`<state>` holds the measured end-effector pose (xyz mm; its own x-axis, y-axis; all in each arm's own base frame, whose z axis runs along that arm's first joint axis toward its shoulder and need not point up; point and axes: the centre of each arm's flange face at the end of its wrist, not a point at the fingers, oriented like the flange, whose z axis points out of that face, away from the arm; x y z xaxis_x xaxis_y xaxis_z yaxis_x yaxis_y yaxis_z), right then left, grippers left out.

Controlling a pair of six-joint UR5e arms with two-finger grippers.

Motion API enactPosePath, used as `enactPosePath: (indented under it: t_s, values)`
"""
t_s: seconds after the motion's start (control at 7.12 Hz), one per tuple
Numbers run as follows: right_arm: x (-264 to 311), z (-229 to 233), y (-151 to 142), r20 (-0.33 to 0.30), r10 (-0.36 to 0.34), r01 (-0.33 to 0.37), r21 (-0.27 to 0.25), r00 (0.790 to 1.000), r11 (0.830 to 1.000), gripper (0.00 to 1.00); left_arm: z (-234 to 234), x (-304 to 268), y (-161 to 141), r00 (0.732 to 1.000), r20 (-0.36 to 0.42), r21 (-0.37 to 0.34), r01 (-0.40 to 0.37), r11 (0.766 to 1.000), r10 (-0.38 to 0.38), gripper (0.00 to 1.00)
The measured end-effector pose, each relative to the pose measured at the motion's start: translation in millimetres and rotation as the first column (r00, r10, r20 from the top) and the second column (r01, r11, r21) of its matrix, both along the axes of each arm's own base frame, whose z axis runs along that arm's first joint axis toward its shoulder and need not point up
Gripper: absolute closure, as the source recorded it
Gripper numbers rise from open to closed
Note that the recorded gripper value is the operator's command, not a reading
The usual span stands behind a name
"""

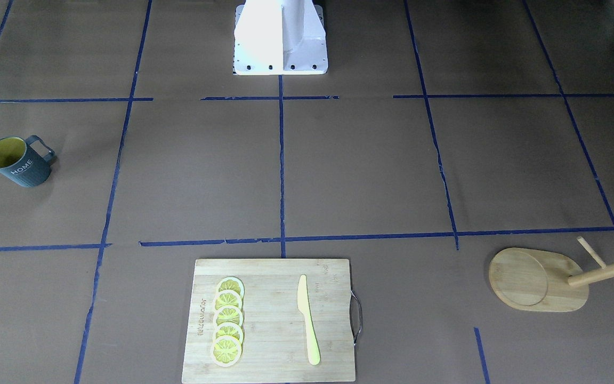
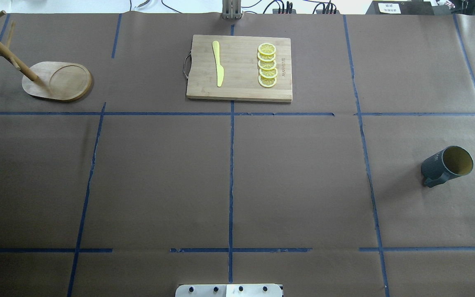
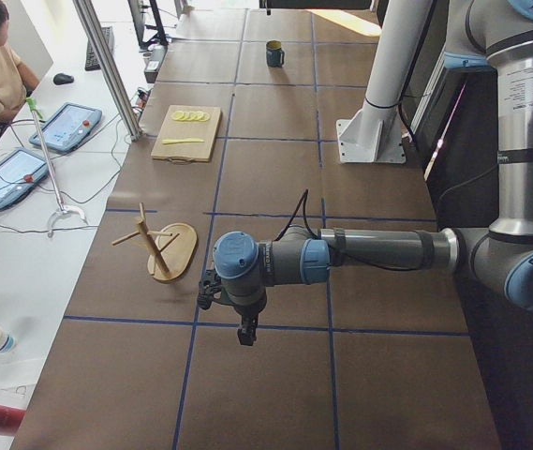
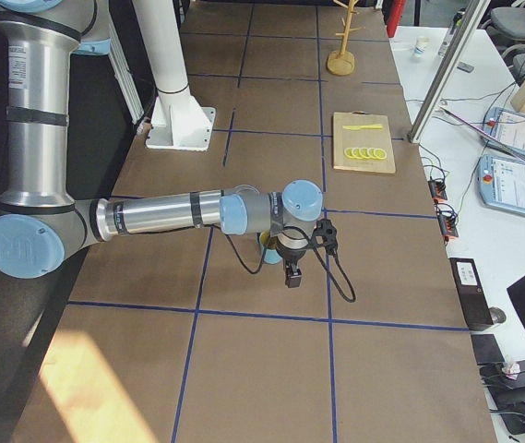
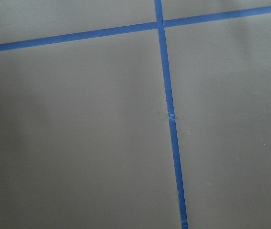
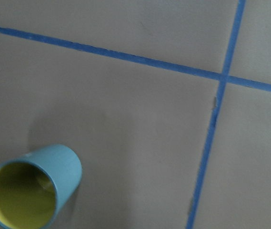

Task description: Hang cup on storage rack

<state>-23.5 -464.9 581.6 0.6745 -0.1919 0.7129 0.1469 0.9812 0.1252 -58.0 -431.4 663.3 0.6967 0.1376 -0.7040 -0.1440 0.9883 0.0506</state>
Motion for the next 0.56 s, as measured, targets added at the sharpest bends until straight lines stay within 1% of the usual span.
enactPosePath:
  t_s: [0.14,0.28,0.42,0.56]
  values:
    - [-30.6,-13.1,-2.8,0.028,0.048,-0.048,-0.006,0.998,0.999,0.00,0.4,0.5,0.1,1.000,0.000,0.000,-0.001,1.000,0.001,0.00]
    - [-58.5,-21.3,0.4,0.051,0.080,-0.079,-0.012,0.996,0.997,0.00,0.5,0.9,-0.1,1.000,0.000,0.000,-0.002,1.000,0.002,0.00]
    - [-85.9,-21.9,8.2,0.046,0.093,-0.092,-0.018,0.995,0.996,0.00,0.8,1.1,-0.2,1.000,0.000,0.000,-0.002,1.000,0.002,0.00]
    - [-103.9,-17.1,17.3,0.025,0.099,-0.098,-0.014,0.995,0.995,0.00,0.9,1.2,-0.3,1.000,0.000,0.001,-0.003,1.000,0.003,0.00]
